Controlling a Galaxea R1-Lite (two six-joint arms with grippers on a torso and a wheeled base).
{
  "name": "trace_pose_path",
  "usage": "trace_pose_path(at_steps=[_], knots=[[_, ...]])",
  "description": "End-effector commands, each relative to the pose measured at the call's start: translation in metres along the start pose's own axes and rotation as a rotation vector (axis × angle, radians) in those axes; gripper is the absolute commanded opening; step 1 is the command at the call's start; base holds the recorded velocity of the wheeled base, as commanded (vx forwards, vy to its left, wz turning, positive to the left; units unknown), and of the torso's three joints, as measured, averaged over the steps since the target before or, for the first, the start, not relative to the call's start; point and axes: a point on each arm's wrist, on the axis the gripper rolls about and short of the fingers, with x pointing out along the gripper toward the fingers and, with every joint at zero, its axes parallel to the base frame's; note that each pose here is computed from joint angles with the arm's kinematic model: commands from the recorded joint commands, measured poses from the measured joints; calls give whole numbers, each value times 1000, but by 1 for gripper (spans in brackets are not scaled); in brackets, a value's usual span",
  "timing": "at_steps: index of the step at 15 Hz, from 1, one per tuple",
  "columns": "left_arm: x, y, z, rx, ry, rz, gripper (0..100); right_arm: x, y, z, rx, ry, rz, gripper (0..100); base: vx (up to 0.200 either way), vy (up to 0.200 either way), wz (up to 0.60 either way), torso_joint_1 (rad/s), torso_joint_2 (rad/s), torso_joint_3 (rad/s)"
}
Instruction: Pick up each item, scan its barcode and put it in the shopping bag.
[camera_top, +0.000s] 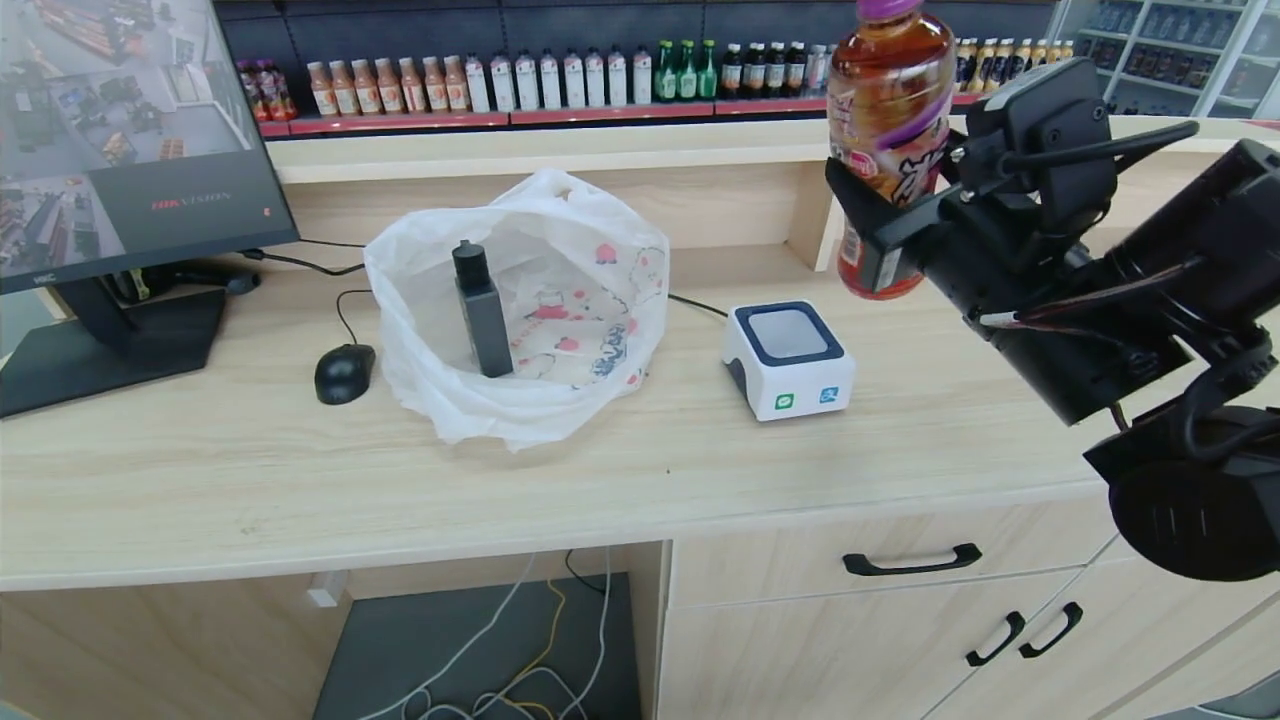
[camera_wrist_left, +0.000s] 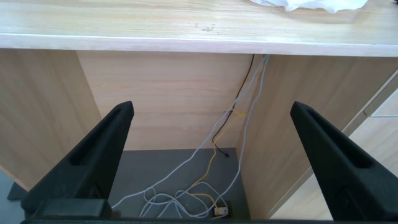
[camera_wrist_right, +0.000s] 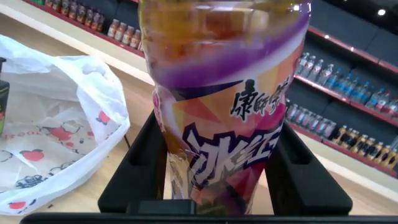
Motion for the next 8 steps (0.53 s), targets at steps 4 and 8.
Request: trace_pose_path(at_steps=[4,8], knots=[[0,0,0,0,0,0,100,9,9,5,-146,-76,104,0,0,0,0,0,0,0],[0,0,0,0,0,0,100,7,15,-4,-275,-160,229,0,0,0,0,0,0,0]])
